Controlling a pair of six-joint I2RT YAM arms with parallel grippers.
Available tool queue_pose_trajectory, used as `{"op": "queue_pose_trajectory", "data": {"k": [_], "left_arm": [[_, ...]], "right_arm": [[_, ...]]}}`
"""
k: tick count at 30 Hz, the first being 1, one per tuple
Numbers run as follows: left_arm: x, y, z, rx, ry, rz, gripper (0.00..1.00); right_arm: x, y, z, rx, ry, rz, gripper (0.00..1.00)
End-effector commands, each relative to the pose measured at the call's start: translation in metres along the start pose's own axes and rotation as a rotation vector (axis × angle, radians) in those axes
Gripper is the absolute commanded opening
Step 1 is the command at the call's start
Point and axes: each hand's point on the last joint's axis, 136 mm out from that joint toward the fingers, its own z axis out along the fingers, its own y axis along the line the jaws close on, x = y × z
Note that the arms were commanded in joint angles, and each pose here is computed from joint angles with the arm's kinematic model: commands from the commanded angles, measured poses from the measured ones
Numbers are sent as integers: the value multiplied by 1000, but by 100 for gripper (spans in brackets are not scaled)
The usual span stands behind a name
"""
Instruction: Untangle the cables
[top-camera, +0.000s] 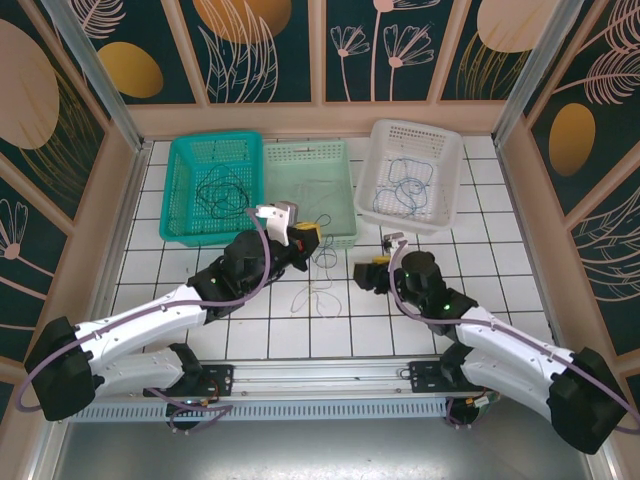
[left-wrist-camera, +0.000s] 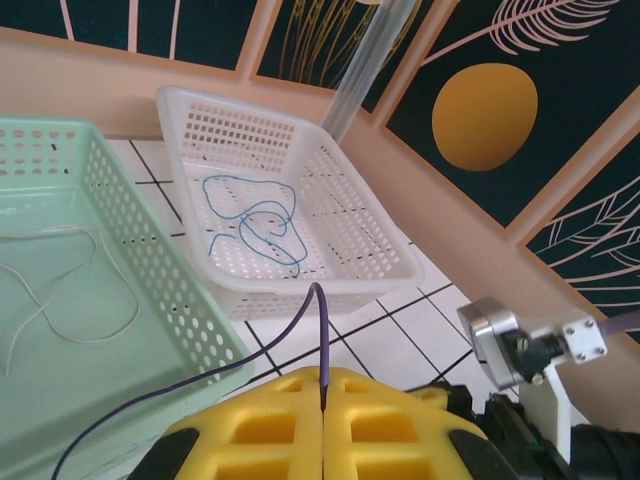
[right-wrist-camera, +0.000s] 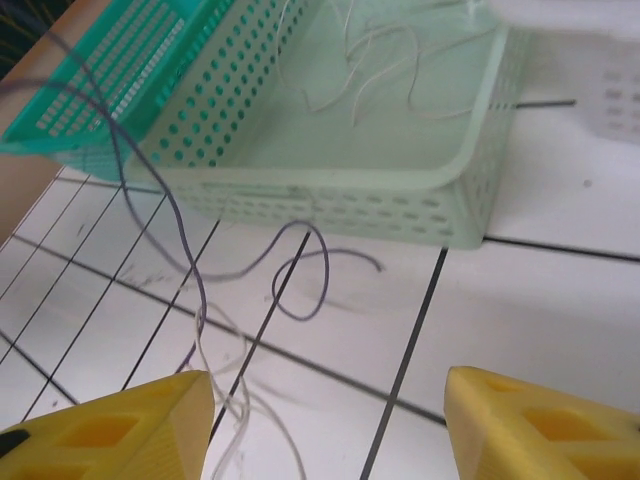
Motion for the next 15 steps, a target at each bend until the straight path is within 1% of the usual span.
{"op": "queue_pose_trajectory", "data": {"k": [1,6,8,10,15], "left_arm": [[-20,-6,-1,-13,-48,-14,7],[-24,-9,0,-6,-50,-9,7],[-23,-10,1,-1,-49,-14,8],[-24,-11,1,4,-51,-16,8],[-27,-11,-1,6,-60,-21,8]], "right_arm": [[21,11,0,-97,52,0,62],[41,19,6,-153,93,8,60],[45,23,10,-163,105,-19,63],[45,27,13,-176,105,-37,67],[37,40,18,-229,64,-51,68]]}}
